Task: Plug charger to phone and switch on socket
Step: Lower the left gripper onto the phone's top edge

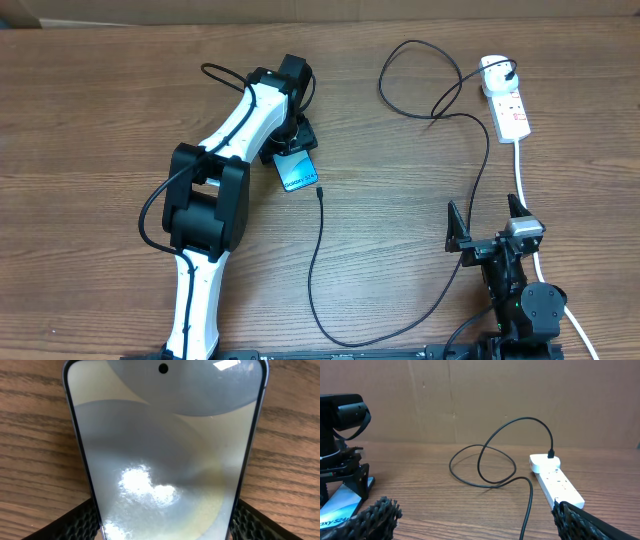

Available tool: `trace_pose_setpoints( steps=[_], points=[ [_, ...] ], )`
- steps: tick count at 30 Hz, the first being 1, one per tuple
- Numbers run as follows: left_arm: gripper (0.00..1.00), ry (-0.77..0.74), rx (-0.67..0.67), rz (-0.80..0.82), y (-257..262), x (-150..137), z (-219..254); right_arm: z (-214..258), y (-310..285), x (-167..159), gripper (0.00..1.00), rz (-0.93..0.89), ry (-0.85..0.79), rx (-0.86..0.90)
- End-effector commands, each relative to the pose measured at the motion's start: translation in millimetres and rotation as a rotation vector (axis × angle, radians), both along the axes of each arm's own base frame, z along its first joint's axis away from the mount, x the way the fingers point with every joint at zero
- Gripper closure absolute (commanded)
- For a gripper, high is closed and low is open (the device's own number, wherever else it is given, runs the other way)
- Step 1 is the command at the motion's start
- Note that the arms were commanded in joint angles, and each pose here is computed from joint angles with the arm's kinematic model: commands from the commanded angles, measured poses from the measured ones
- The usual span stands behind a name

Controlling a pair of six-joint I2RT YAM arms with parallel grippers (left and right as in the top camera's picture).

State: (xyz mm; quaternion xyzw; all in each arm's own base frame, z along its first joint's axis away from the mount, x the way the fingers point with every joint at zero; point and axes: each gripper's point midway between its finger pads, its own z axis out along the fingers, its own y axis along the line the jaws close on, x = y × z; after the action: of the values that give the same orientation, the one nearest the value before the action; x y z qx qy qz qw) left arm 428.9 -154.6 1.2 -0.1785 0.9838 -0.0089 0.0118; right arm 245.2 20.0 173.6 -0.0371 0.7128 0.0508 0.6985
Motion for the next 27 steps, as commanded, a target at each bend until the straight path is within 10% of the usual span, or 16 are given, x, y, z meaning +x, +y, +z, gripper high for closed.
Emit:
trace_pose_setpoints(
  steps=[1, 27],
  points=[
    [0.27, 0.071, 0.000, 0.013, 3.6, -14.4, -21.2, -2.8, -2.0, 0.5, 0.00, -0.011, 0.002, 0.006],
    [0.33, 0.174, -0.223, 0.080, -4.8, -22.0, -11.3, -2.8, -2.0, 0.5, 0.00, -0.011, 0.002, 0.006]
  ],
)
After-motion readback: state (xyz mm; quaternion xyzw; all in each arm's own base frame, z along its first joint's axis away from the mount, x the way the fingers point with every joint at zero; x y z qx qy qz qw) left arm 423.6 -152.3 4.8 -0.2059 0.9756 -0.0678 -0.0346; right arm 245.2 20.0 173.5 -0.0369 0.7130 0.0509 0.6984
